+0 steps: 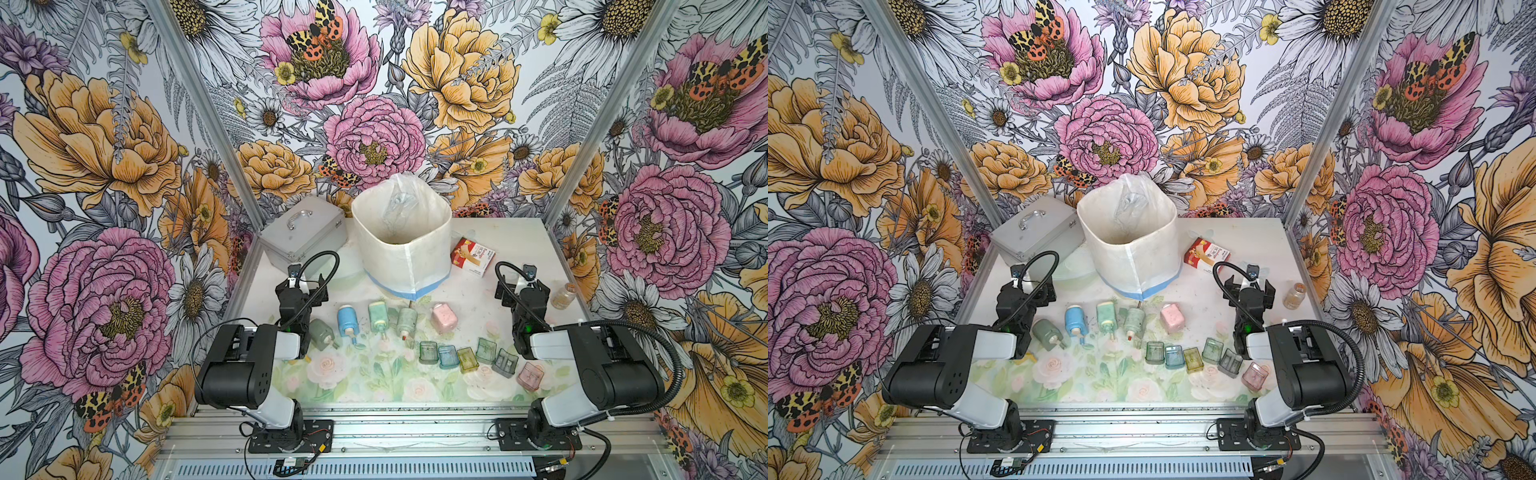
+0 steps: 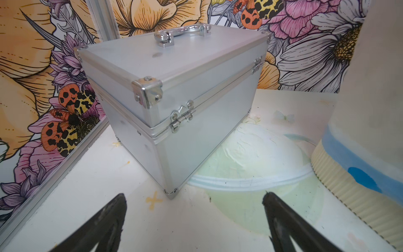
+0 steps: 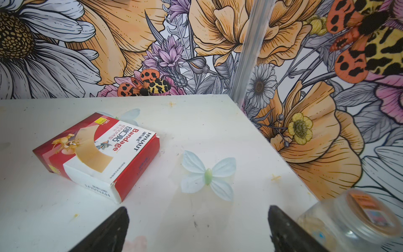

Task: Take out the pencil sharpener tray and clean the shavings
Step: Reset both arms

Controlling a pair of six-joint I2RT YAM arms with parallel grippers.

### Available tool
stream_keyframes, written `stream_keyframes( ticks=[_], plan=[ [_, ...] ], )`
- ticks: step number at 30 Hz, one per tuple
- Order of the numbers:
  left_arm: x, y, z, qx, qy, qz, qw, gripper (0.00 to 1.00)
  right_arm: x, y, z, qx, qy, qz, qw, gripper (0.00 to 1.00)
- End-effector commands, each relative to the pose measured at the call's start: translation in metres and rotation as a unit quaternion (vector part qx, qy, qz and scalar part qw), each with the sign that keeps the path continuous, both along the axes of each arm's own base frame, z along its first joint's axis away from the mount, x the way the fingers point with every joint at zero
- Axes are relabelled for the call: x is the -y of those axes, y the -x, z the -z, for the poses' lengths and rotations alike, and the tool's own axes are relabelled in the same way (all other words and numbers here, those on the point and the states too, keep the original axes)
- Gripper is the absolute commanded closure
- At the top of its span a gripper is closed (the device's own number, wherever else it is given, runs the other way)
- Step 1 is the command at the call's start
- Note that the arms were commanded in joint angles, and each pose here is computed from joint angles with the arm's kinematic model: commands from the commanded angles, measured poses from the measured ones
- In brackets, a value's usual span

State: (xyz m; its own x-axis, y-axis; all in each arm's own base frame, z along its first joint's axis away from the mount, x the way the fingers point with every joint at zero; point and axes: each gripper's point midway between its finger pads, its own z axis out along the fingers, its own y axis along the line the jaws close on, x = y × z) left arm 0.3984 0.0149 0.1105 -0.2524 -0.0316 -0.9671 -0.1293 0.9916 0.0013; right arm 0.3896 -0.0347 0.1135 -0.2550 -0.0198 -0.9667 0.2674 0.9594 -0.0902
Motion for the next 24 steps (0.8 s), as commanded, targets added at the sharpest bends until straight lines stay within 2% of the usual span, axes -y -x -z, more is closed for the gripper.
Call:
stream_keyframes(
  ticks=[1,24],
  plan=[
    [-0.0025,-0.0039,-0.0075,0.010,0.005,0.001,1.000,0.01,-0.0011,-0.0015,-0.0038,0.010,-0.001,-0.003,1.000,0.00],
    [-0.0023,-0.0046,-0.0074,0.009,0.012,0.008,1.000,0.01,-0.0015,-0.0030,-0.0029,0.006,-0.005,-0.009,1.000,0.01]
  ],
)
